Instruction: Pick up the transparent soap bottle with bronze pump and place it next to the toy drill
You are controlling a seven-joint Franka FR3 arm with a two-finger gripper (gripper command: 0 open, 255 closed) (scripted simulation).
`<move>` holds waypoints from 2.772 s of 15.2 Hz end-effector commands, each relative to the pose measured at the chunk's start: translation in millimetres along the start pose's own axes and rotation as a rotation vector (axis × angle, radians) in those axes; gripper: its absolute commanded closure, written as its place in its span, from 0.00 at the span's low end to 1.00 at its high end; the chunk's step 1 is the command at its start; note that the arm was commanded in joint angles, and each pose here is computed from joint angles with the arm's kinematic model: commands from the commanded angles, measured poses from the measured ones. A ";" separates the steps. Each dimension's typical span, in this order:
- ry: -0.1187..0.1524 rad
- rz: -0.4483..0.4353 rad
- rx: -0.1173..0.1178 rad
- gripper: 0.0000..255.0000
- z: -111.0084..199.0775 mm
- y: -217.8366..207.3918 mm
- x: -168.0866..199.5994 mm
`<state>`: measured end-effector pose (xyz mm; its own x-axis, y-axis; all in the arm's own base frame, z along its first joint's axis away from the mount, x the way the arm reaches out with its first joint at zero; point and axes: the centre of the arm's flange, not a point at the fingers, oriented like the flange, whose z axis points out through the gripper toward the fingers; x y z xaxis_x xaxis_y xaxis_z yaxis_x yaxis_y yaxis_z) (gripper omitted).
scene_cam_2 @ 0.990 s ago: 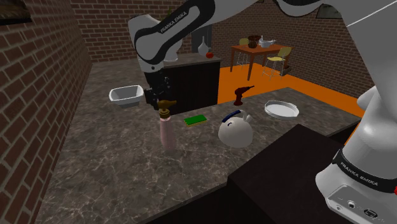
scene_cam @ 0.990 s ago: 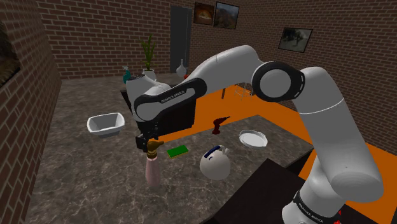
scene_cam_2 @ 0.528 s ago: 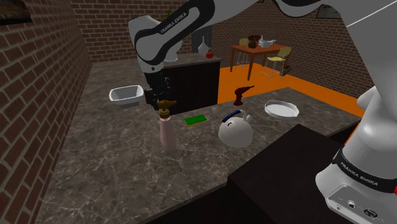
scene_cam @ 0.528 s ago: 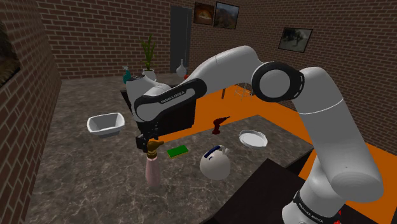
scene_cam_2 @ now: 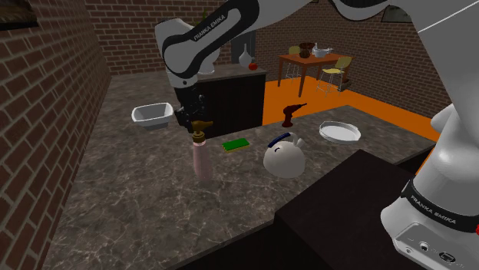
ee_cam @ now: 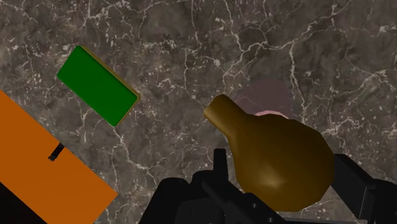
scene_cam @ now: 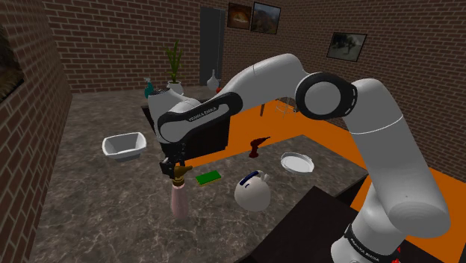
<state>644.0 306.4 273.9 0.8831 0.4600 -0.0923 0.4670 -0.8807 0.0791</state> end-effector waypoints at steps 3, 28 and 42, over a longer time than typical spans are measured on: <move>0.000 0.000 0.000 1.00 -4.9 0.3 -0.5; 0.000 0.000 0.000 1.00 -136.0 10.7 -12.6; 0.000 0.000 0.000 1.00 -209.3 16.6 -19.5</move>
<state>643.6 305.4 478.6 0.8831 0.4600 -0.0928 0.4670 -0.8807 0.0790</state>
